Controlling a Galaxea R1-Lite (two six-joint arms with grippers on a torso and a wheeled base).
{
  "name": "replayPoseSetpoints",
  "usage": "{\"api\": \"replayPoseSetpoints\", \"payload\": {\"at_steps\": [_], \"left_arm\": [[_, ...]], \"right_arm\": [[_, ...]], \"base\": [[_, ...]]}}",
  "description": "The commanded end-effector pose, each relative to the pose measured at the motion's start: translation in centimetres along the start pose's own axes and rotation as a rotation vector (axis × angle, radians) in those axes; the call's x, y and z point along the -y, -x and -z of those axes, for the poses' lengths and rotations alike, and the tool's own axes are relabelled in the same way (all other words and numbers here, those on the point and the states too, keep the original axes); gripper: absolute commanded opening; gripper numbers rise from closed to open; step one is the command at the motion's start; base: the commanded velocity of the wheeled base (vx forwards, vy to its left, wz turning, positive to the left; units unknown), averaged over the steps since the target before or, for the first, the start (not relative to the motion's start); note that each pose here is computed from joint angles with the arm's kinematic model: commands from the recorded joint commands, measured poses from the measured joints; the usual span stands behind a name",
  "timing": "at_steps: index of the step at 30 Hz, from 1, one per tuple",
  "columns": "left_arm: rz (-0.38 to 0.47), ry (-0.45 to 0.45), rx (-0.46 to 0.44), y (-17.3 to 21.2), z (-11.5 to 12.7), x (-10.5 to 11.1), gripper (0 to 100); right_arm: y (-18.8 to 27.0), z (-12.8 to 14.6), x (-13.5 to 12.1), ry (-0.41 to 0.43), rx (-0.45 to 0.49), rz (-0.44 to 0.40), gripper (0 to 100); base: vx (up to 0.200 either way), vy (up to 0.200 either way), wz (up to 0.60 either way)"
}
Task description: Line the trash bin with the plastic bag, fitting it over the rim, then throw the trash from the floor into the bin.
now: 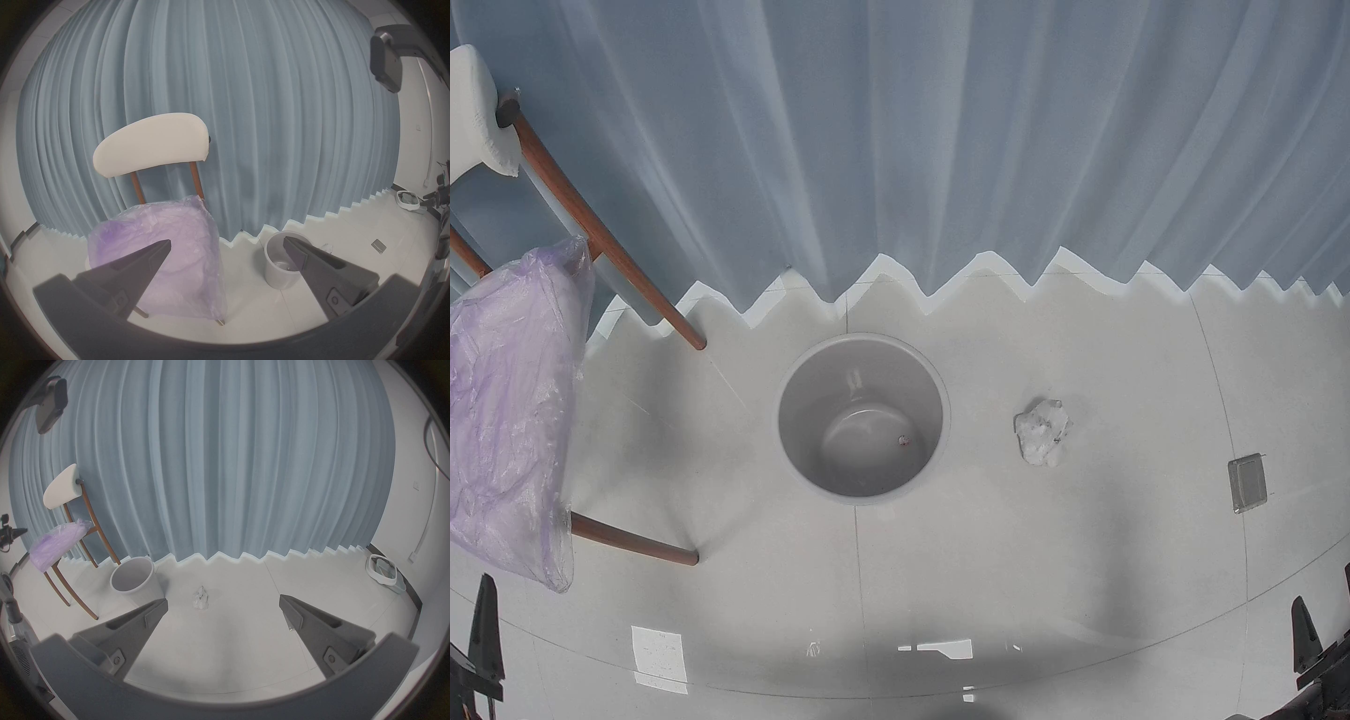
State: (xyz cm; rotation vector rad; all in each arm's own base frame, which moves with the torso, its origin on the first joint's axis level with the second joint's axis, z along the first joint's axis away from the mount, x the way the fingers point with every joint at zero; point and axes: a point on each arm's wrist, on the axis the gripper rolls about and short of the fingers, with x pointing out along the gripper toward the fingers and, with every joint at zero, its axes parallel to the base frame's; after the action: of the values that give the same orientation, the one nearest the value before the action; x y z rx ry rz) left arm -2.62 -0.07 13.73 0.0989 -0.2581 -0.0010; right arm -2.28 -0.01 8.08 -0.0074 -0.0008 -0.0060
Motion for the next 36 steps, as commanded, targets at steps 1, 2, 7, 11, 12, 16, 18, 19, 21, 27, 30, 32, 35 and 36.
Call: {"api": "replayPoseSetpoints", "payload": {"at_steps": [1,2,7,11,12,16,18,19,21,27,30,32,35,36], "left_arm": [[0.039,-0.015,-0.116,-4.5,-4.4,-0.5,100],[0.063,-0.014,-0.167,-6.4,-5.1,-0.5,100],[0.064,-0.022,-0.297,-11.1,-5.6,-0.7,100],[-0.024,-0.138,-0.396,-14.4,-5.2,-1.3,100],[-0.040,-0.173,-0.411,-15.0,-5.2,-1.4,100],[-0.082,-0.245,-0.453,-17.2,-4.6,-1.7,100],[-0.096,-0.293,-0.497,-17.9,-3.8,-1.8,100],[-0.104,-0.328,-0.507,-18.1,-3.8,-1.8,100],[-0.123,-0.414,-0.553,-18.6,-3.2,-1.9,100],[-0.114,-0.489,-0.619,-20.7,-1.5,-1.9,100],[-0.116,-0.508,-0.605,-21.9,-0.8,-2.0,100],[-0.111,-0.536,-0.604,-23.3,0.0,-2.0,100],[-0.116,-0.541,-0.610,-24.6,0.3,-2.3,100],[-0.118,-0.542,-0.609,-24.9,0.3,-2.3,100]], "right_arm": [[0.0,0.5,0.0,0.000,-0.001,0.000,100],[0.0,0.5,0.0,0.000,-0.001,0.000,100],[0.0,0.5,0.0,0.000,-0.001,0.000,100],[0.0,0.5,0.0,0.000,-0.001,0.000,100],[0.0,0.5,0.0,0.000,-0.001,0.000,100],[0.0,0.5,0.0,0.000,-0.001,-0.001,100],[0.0,0.5,0.0,0.000,-0.001,-0.001,100],[0.0,0.5,0.0,0.000,-0.001,-0.001,100],[0.0,0.5,0.0,-0.001,-0.001,-0.001,100],[0.0,0.5,0.0,-0.007,0.001,0.000,100],[0.0,0.5,0.0,-0.007,0.001,0.000,100],[0.0,0.5,0.0,-0.007,-0.001,0.000,100],[0.0,0.5,0.0,-0.007,-0.001,0.000,100],[0.0,0.5,0.0,-0.007,-0.001,0.000,100]], "base": [[0.000,0.000,0.00],[0.000,0.000,0.00],[0.000,0.000,0.00],[0.000,0.000,0.00],[0.000,0.000,0.00],[0.000,0.000,0.00],[0.000,0.000,0.00],[0.000,0.000,0.00],[0.000,0.000,0.00],[0.000,0.000,0.00],[0.000,0.000,0.00],[0.000,0.000,0.00],[0.000,0.000,0.00],[0.000,0.000,0.00]]}}
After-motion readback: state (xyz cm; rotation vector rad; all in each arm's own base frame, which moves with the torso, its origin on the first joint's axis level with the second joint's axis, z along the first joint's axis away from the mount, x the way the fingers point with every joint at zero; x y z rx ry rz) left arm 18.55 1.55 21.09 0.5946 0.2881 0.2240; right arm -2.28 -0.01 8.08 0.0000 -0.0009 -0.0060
